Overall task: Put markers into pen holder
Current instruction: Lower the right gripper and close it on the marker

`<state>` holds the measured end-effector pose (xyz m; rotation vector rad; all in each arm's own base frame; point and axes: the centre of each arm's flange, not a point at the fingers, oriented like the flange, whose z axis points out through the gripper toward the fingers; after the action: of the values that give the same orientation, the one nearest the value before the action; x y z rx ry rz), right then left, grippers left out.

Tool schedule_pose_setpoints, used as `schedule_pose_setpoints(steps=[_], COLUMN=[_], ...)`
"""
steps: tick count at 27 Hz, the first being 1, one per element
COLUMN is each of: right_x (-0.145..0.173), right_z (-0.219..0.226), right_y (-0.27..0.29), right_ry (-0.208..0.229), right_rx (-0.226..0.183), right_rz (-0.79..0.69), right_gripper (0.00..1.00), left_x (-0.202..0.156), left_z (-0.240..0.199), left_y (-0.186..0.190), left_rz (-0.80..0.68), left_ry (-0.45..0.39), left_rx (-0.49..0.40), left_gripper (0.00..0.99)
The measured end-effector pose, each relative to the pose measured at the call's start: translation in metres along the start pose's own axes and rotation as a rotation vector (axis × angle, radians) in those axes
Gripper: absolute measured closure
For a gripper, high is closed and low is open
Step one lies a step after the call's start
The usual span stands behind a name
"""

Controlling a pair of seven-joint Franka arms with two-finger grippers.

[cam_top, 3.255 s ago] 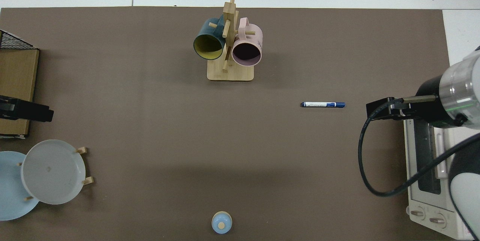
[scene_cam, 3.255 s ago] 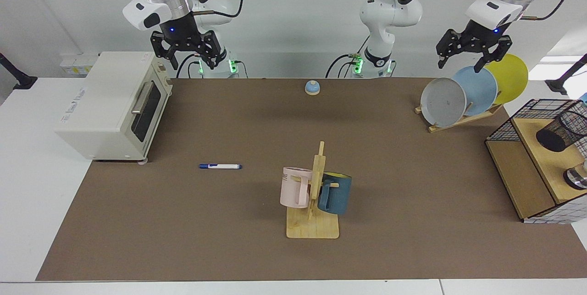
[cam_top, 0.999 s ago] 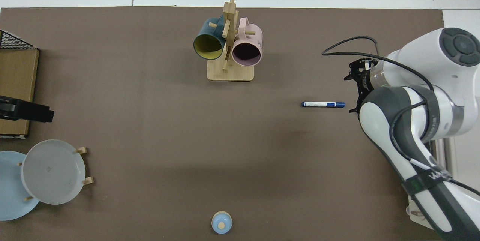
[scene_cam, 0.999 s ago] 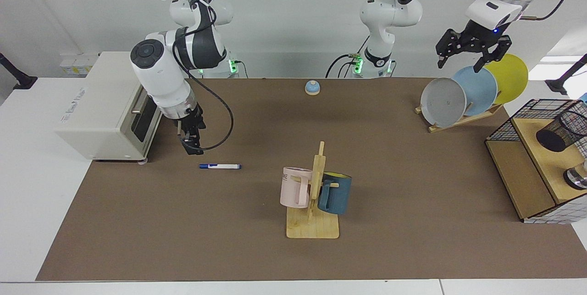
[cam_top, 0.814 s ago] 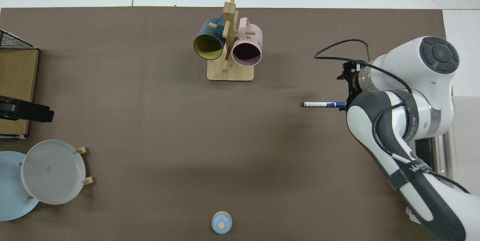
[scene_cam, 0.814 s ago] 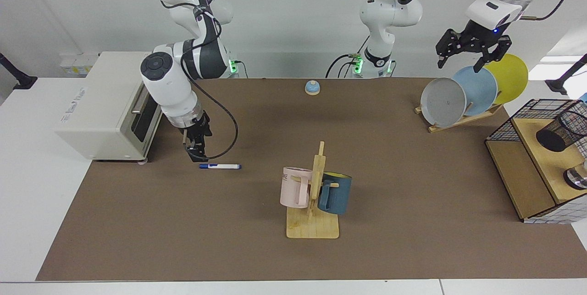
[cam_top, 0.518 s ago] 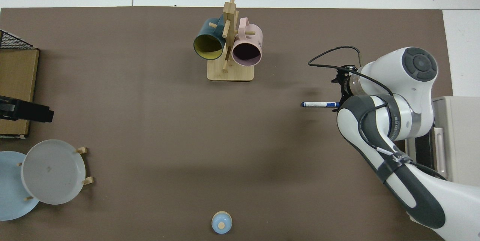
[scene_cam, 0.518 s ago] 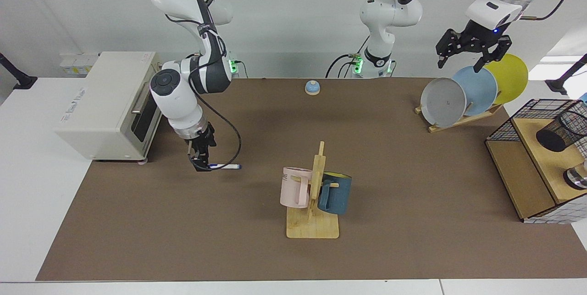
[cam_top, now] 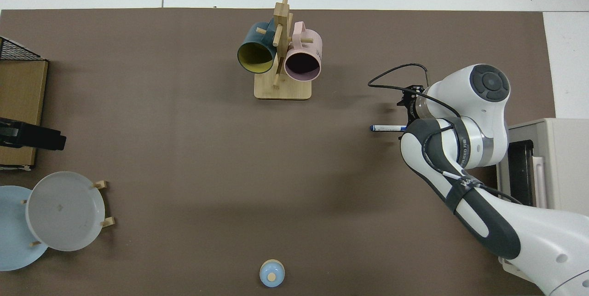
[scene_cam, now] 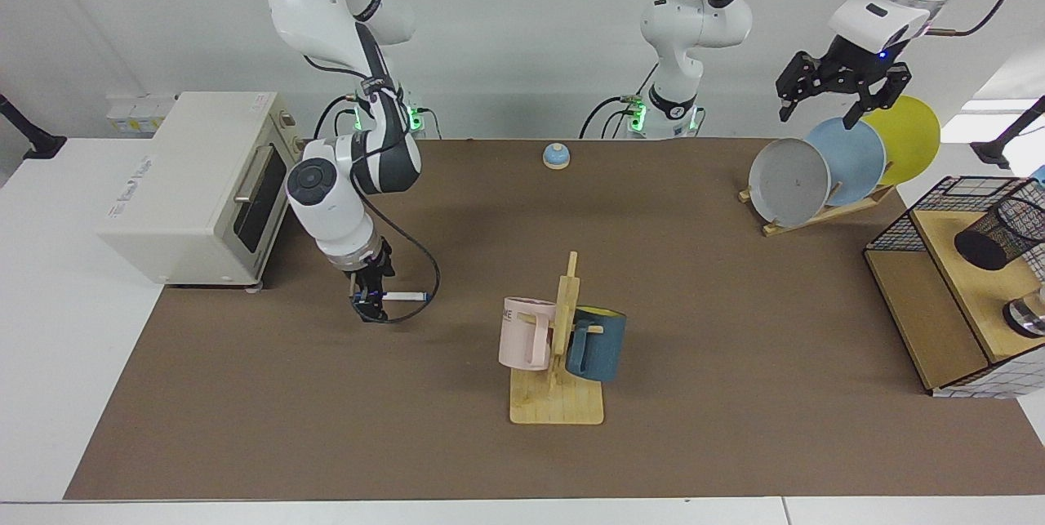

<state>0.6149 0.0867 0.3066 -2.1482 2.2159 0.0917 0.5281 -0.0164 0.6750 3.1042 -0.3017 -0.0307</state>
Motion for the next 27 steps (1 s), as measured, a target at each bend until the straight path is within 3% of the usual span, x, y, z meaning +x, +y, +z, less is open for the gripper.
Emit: schedule_pose_setpoints(steps=[10,12,14,16,17,21,23,27], right_x=[0.004,0.005,0.004,0.003,0.003,0.003,0.004,0.006], right_z=[0.009,0.012,0.014,0.016,0.017,0.019,0.019,0.019], right_y=[0.003,0.005,0.007,0.009,0.009,0.011,0.010,0.010], right_ry=[0.004,0.005,0.005,0.006,0.006,0.007,0.007,0.008], right_rx=[-0.018,-0.023,-0.028,-0.032,-0.034,-0.037,-0.037,-0.036], right_rz=[0.006,0.006,0.005,0.003,0.002,0.001,0.002,0.006], right_gripper=[0.04,0.10,0.10,0.19,0.28,0.32,0.47,0.55], left_x=[0.000,0.000,0.000,0.000,0.000,0.000,0.000,0.000], left_z=[0.000,0.000,0.000,0.000,0.000,0.000,0.000,0.000], left_y=[0.000,0.000,0.000,0.000,0.000,0.000,0.000,0.000], left_rz=[0.000,0.000,0.000,0.000,0.000,0.000,0.000,0.000], left_ry=[0.000,0.000,0.000,0.000,0.000,0.000,0.000,0.000], left_rx=[0.000,0.000,0.000,0.000,0.000,0.000,0.000,0.000], left_gripper=[0.000,0.000,0.000,0.000,0.000,0.000,0.000,0.000])
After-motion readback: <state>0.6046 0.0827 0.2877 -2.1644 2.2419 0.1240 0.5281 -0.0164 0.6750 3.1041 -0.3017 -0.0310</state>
